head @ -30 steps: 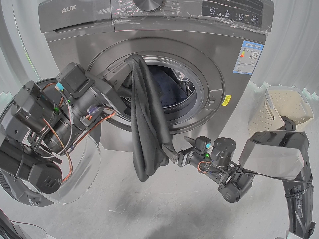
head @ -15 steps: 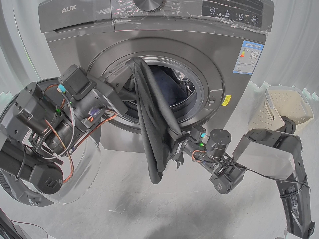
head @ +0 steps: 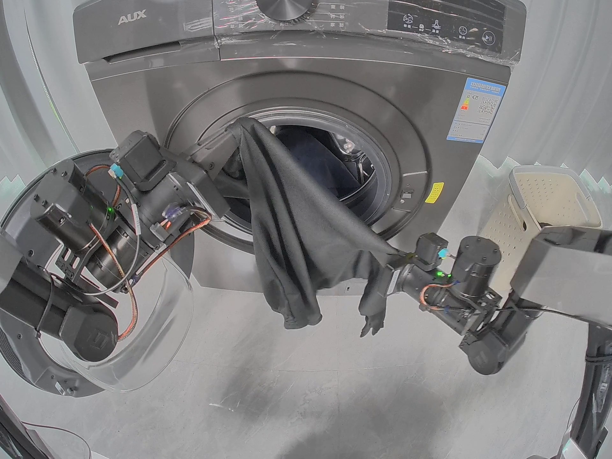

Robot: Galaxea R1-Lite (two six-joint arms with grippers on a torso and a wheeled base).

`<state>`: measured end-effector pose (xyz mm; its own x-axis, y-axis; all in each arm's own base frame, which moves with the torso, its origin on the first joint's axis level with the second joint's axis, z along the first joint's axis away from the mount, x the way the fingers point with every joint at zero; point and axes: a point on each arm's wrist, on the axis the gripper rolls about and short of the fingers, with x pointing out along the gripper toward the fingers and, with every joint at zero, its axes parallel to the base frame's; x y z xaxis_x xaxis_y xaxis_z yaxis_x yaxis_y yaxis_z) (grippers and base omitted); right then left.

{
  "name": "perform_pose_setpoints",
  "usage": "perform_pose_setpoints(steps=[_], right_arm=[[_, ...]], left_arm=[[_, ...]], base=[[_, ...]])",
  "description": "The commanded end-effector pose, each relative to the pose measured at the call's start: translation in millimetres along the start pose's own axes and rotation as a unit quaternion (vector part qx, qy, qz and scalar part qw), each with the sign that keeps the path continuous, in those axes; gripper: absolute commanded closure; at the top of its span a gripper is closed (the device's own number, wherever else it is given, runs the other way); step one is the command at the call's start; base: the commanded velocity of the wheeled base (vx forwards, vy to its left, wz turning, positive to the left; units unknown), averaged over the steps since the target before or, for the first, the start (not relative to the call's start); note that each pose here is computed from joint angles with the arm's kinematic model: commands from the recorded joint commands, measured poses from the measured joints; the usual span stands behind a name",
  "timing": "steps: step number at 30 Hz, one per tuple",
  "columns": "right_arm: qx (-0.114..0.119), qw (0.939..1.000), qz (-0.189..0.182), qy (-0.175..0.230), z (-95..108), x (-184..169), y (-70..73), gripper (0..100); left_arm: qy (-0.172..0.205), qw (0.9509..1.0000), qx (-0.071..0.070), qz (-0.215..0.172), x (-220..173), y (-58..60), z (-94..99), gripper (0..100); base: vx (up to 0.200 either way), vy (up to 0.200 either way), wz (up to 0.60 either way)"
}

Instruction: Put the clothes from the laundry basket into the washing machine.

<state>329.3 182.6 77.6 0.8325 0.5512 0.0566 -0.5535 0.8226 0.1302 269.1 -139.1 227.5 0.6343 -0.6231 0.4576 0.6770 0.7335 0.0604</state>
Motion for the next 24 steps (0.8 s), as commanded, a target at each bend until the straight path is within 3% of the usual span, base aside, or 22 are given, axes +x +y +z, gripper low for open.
perform_pose_setpoints(steps=[1, 7, 12, 20, 24], right_arm=[[-0.001, 0.9992, -0.009, -0.04, 60.9, -60.5, 3.8, 100], [-0.016, 0.9964, -0.017, -0.081, 90.5, -77.1, -3.2, 100], [-0.031, 0.9962, -0.006, -0.082, 93.7, -82.1, -6.9, 100], [-0.041, 0.9945, 0.004, -0.096, 102.9, -85.9, -5.8, 100], [-0.039, 0.995, 0.01, -0.091, 100.7, -87.4, -2.6, 100]], left_arm=[[0.018, 0.9993, 0.013, 0.031, -8.3, 27.6, -8.2, 100], [0.044, 0.9976, 0.018, 0.051, -18.9, 40.6, -19.0, 100], [0.072, 0.9957, 0.014, 0.056, -26.9, 41.7, -32.1, 100], [0.063, 0.996, 0.025, 0.058, -25.7, 44.0, -26.5, 100], [0.049, 0.996, 0.035, 0.066, -24.9, 50.4, -18.8, 100]], base=[[0.0, 0.0, 0.0], [0.0, 0.0, 0.0], [0.0, 0.0, 0.0], [0.0, 0.0, 0.0], [0.0, 0.0, 0.0]])
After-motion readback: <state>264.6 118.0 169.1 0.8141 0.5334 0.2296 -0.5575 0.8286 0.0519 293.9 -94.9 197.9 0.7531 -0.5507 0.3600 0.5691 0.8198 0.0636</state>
